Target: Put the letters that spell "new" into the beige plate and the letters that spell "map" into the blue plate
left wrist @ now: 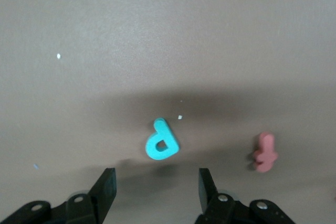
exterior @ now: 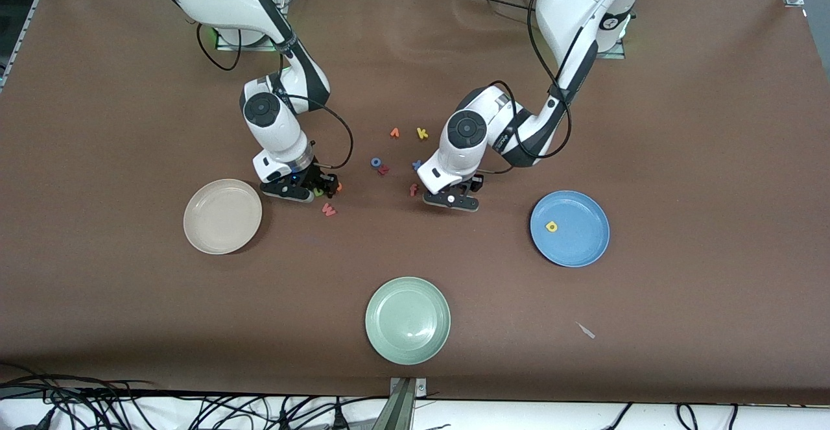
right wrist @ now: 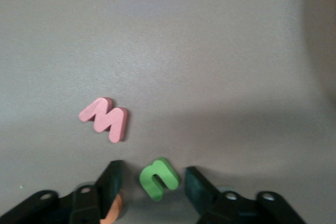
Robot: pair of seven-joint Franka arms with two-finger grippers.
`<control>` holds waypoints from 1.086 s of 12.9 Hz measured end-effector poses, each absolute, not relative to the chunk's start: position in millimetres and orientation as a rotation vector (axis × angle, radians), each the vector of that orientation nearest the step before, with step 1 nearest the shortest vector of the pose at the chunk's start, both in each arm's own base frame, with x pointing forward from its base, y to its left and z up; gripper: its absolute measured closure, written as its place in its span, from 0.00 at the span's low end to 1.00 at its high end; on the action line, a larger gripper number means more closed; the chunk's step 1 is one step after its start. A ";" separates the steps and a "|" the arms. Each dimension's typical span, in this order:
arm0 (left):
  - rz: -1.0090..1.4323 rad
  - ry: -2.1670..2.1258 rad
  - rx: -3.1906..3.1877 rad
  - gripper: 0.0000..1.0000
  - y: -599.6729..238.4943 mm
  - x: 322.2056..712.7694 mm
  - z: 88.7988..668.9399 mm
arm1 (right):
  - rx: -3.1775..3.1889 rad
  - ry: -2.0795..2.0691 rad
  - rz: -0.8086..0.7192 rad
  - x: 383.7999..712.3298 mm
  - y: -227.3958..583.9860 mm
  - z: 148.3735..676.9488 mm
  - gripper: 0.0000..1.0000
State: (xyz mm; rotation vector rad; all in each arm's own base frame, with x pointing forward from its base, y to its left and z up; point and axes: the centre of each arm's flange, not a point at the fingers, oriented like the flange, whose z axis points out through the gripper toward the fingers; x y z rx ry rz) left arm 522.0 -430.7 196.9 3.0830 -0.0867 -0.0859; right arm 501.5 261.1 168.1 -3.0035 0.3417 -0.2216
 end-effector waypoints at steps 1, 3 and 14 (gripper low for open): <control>-0.086 -0.008 3.083 0.31 -432.7 521.9 198.1 | -3.004 0.341 -0.222 501.5 261.0 168.1 0.45; -0.093 0.084 3.085 0.39 -433.3 520.8 194.3 | -3.001 0.338 -0.226 501.6 262.4 169.4 0.52; -0.038 0.270 3.050 0.71 -428.5 529.5 174.3 | -3.033 0.255 -0.188 502.5 257.6 176.7 0.66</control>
